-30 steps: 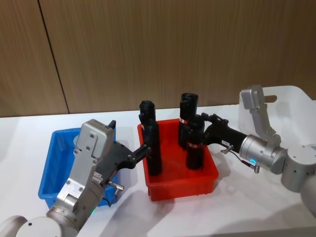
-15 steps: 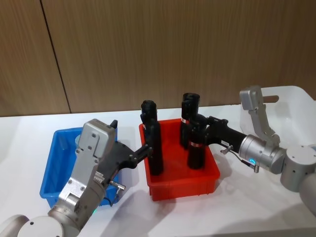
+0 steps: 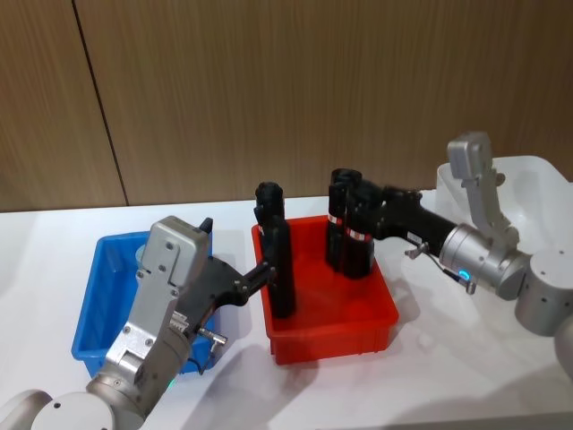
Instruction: Pick the cotton swabs from the blue box and place them into the white box.
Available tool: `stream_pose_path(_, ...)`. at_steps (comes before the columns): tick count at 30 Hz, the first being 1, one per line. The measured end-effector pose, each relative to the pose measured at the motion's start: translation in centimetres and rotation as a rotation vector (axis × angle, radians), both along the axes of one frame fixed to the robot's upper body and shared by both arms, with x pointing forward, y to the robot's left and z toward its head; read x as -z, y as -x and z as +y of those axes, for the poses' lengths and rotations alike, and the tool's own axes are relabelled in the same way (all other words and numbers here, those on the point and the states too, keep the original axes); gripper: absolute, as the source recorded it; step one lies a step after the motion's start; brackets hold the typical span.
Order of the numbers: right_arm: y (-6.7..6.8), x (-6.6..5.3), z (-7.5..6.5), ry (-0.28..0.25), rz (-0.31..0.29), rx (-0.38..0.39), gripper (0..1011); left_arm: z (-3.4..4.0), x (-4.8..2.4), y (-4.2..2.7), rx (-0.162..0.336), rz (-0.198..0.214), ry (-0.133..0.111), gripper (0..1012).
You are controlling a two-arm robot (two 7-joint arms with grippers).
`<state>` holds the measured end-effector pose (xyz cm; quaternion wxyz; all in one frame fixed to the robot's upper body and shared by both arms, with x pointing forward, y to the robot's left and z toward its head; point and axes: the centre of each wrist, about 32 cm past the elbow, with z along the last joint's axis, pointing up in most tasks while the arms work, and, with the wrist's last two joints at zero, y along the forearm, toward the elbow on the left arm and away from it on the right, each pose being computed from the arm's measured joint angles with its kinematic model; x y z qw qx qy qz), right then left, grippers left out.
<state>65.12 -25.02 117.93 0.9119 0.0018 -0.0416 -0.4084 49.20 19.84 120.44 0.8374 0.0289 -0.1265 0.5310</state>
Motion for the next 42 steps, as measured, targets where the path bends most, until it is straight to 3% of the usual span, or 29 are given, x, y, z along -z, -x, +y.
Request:
stream_pose_path(13, 2.8, -3.9, 0.0, -0.021, -0.077, 0.105, 352, 0.0, 0.0, 0.0, 0.0, 0.0, 0.0, 1003)
stream_pose_path(20, 4.5, -5.7, -0.2, -0.031, -0.095, 0.202, 352, 0.0, 0.0, 0.0, 0.0, 0.0, 0.0, 1003)
stream_pose_path(32, 6.0, -7.5, -1.2, -0.025, -0.1, 0.377, 352, 0.0, 0.0, 0.0, 0.0, 0.0, 0.0, 1003)
stream_pose_path(42, 6.3, -8.2, -2.5, -0.009, -0.082, 0.52, 352, 0.0, 0.0, 0.0, 0.0, 0.0, 0.0, 1003)
